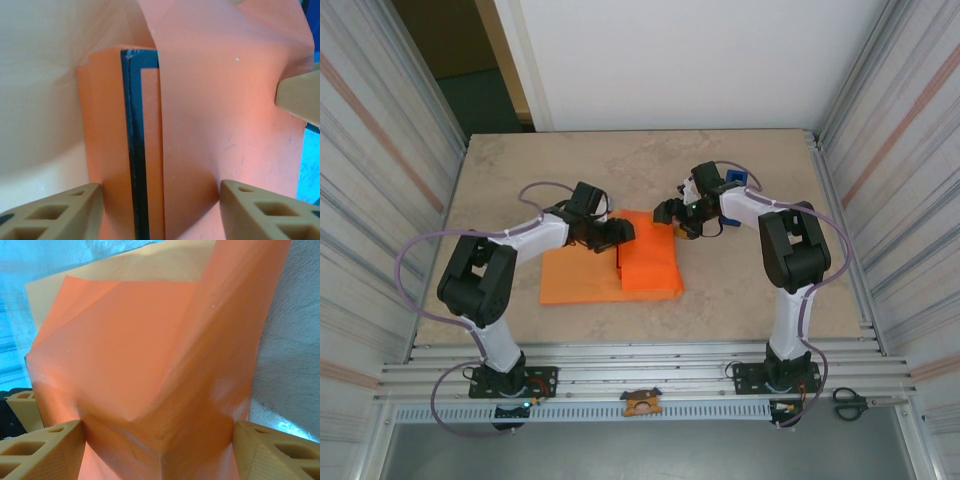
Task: Wrap the gift box in paper
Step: Second fold the wrapping paper around the gift box.
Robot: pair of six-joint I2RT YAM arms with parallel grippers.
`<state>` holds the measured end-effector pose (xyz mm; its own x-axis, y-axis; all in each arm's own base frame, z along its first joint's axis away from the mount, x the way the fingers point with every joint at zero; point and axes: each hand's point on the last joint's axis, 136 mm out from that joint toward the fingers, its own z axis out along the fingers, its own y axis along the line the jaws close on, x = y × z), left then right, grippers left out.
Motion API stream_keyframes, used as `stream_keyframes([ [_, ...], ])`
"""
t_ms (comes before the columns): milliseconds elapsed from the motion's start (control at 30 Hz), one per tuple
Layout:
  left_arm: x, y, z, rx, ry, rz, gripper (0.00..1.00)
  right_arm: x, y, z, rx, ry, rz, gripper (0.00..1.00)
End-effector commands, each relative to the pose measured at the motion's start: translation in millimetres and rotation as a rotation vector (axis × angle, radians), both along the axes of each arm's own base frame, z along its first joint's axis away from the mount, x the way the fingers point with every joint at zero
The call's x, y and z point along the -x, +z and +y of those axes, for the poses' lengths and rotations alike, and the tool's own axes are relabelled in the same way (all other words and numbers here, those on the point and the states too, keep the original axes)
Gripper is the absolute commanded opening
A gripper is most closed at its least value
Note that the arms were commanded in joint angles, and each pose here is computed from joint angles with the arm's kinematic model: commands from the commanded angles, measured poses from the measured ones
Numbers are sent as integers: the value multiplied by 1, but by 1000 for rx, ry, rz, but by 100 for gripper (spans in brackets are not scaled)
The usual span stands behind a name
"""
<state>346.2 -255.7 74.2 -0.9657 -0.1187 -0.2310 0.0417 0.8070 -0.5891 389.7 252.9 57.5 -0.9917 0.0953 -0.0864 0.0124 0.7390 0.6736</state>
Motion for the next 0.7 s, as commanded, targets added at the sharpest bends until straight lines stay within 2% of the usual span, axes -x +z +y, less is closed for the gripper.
stream_keyframes([
  [0, 6, 22, 3, -25, -32, -7, 68, 34, -59, -36, 234, -35, 142, 74],
  [100, 0, 47, 12, -15, -9, -63, 72, 35, -59, -37, 245, -34, 141, 74],
  [233, 1, 53, 46, -36, 60, -81, 76, 36, -60, -38, 252, -36, 141, 74],
  [467, 27, 13, 136, -82, 277, 24, 80, 37, -59, -38, 256, -33, 138, 74],
  [667, 57, -13, 190, -111, 441, 98, 82, 38, -58, -38, 264, -32, 137, 74],
])
